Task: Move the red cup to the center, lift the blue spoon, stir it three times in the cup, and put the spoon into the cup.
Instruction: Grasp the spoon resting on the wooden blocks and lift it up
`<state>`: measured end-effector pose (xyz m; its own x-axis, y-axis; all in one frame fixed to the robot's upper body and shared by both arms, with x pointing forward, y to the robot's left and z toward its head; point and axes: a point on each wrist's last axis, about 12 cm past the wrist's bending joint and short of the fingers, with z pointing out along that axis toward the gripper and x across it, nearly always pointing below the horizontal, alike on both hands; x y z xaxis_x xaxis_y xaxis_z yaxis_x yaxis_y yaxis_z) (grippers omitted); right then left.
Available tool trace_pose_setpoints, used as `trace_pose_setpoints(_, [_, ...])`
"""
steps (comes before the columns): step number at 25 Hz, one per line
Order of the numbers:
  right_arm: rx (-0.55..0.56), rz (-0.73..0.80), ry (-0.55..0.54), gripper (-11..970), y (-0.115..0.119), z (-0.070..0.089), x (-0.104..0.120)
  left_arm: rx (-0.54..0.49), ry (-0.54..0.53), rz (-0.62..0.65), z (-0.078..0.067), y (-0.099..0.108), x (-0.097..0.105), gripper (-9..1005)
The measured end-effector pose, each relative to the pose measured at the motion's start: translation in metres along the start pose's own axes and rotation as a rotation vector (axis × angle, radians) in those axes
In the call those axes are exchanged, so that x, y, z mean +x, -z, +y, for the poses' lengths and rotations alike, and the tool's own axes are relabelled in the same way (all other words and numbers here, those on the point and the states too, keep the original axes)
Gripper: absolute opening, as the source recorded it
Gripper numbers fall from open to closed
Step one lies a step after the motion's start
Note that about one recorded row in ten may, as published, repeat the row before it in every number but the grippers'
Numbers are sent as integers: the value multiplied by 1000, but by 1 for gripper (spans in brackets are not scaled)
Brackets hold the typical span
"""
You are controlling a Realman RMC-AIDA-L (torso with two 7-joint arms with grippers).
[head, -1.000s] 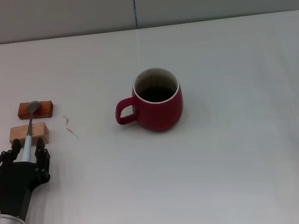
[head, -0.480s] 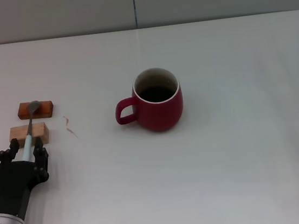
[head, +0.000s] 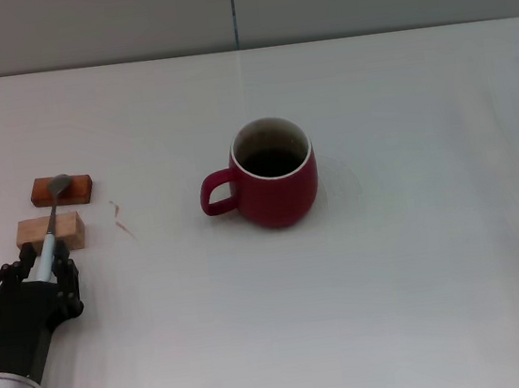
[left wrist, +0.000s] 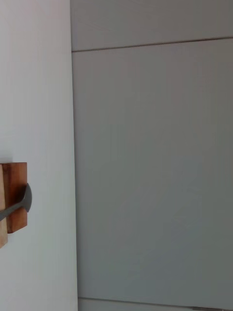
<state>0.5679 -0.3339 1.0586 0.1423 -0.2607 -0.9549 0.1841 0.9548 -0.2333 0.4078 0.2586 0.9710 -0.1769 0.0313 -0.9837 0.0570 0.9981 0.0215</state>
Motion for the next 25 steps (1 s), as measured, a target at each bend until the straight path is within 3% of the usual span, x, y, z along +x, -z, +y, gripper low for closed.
trace_pose_setpoints(25, [-3, 1, -2, 731, 1, 2, 0, 6, 0, -7, -1, -2, -2, 357])
